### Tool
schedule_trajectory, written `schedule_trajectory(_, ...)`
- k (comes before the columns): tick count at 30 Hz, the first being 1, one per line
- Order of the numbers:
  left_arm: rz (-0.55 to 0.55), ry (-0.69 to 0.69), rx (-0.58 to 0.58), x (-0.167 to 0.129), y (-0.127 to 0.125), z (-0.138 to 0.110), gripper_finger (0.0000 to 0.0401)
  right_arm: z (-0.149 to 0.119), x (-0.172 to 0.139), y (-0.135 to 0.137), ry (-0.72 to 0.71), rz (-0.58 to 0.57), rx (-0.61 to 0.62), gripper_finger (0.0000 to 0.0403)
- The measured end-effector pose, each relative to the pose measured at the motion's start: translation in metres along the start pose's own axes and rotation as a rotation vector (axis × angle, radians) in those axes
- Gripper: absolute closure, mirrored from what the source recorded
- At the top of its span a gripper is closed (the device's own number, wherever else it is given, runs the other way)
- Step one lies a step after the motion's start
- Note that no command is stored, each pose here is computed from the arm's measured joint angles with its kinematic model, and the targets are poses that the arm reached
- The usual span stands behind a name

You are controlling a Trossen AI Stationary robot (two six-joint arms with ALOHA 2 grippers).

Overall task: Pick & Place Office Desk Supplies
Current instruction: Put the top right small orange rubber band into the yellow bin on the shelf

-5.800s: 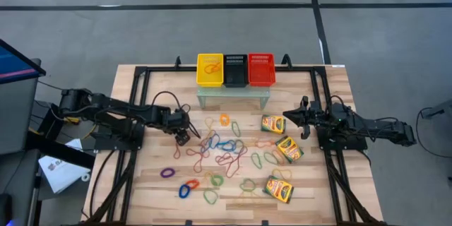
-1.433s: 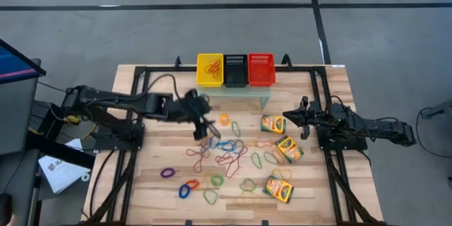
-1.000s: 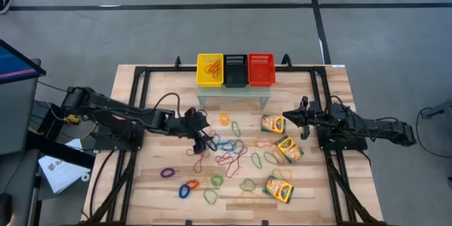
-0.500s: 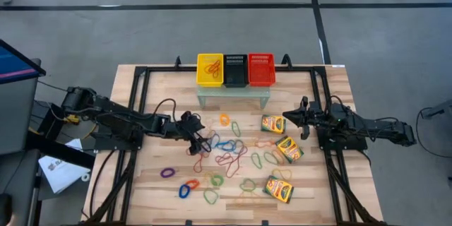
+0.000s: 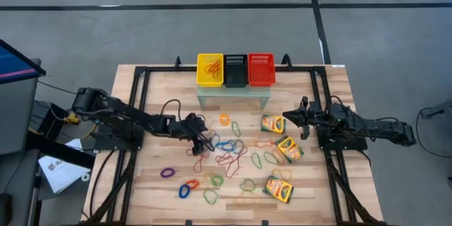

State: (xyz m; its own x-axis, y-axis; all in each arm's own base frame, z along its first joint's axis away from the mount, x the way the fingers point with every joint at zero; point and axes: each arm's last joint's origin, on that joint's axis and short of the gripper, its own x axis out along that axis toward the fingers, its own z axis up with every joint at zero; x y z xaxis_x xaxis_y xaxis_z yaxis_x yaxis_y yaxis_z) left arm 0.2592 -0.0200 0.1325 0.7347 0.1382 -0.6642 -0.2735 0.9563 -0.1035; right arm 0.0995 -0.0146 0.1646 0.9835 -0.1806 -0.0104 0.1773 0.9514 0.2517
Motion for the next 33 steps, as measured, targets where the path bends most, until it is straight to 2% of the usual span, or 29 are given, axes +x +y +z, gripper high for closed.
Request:
schedule_trajectory(6,-0.004,-0.018,-0.008,-0.001,-0.001,0.006,0.0133,0.0,0.0,0.0,0.0,0.0,0.0,0.0386)
schedule_trajectory(14,-0.011,-0.101,0.132,0.004,-0.005,0.059,0.0133,0.0,0.0,0.0,0.001,-0.001,0.0,0.0386)
schedule_trajectory(18,-0.077,-0.095,0.178,0.021,-0.005,0.078,0.0137,0.0,0.0,0.0,0.004,-0.001,0.0,0.0386)
schedule_trajectory(26,-0.203,-0.161,0.291,0.061,-0.032,0.125,0.0142,-0.001,0.0,0.0,0.009,-0.002,0.0,0.0386)
schedule_trajectory(33,-0.216,-0.19,0.34,0.098,-0.044,0.15,0.0139,-0.001,0.0,0.0,0.009,-0.002,0.0,0.0386)
